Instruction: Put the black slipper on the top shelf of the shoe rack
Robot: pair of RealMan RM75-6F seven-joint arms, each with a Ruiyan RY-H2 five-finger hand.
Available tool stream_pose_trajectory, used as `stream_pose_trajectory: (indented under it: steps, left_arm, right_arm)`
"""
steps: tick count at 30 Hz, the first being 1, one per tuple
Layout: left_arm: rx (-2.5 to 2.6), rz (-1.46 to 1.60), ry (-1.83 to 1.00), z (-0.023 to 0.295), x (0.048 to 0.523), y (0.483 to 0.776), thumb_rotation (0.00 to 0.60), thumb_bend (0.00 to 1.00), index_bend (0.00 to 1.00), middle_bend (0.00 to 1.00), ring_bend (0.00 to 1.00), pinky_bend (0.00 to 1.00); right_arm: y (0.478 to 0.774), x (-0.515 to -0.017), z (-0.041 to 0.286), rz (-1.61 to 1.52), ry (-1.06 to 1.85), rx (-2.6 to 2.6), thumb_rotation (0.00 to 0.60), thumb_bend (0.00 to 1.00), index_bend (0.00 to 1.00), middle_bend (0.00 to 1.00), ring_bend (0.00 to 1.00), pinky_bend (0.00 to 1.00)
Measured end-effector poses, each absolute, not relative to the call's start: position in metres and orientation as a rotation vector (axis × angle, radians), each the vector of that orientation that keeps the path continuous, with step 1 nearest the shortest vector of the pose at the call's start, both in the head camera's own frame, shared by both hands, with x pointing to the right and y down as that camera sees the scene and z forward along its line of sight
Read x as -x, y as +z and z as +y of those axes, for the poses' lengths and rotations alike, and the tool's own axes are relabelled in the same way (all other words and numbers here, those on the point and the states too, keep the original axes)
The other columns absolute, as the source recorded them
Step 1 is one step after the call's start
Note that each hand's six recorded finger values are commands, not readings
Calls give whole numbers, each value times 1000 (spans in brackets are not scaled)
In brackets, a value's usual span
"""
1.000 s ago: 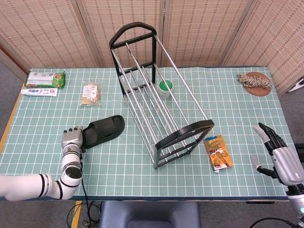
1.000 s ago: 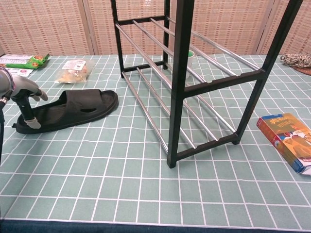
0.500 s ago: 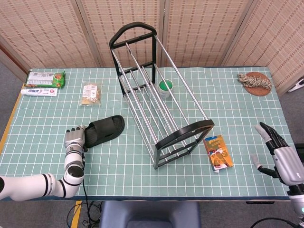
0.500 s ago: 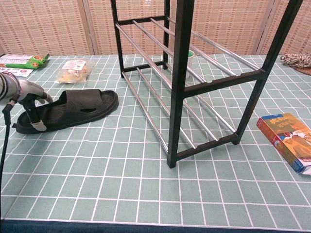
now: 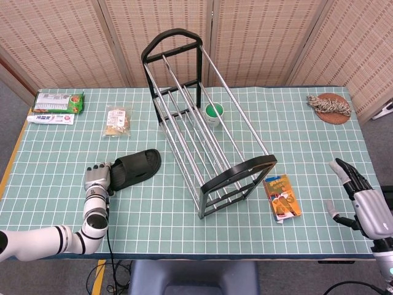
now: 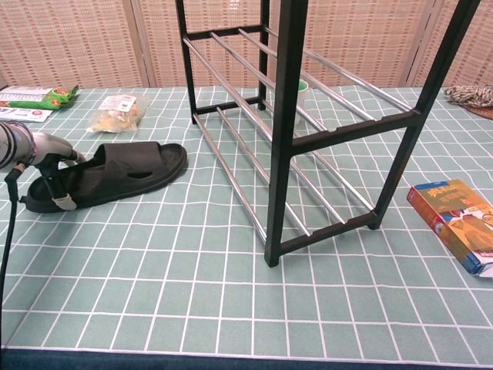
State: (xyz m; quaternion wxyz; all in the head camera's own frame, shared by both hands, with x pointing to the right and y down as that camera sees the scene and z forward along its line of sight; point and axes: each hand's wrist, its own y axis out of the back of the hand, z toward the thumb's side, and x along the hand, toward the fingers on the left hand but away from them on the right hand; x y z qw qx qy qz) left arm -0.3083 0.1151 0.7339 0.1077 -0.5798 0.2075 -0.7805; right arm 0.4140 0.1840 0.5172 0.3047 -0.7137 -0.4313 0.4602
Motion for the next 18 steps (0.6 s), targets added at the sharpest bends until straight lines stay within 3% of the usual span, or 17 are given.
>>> stream_pose_trajectory:
  steps: [18]
  left_arm:
    - [1727, 651, -2292, 116, 310, 741, 600, 274, 185, 255, 145, 132]
  right_arm:
    - [518, -416, 183, -1144, 1227, 1883, 600, 440, 0, 0, 0, 115]
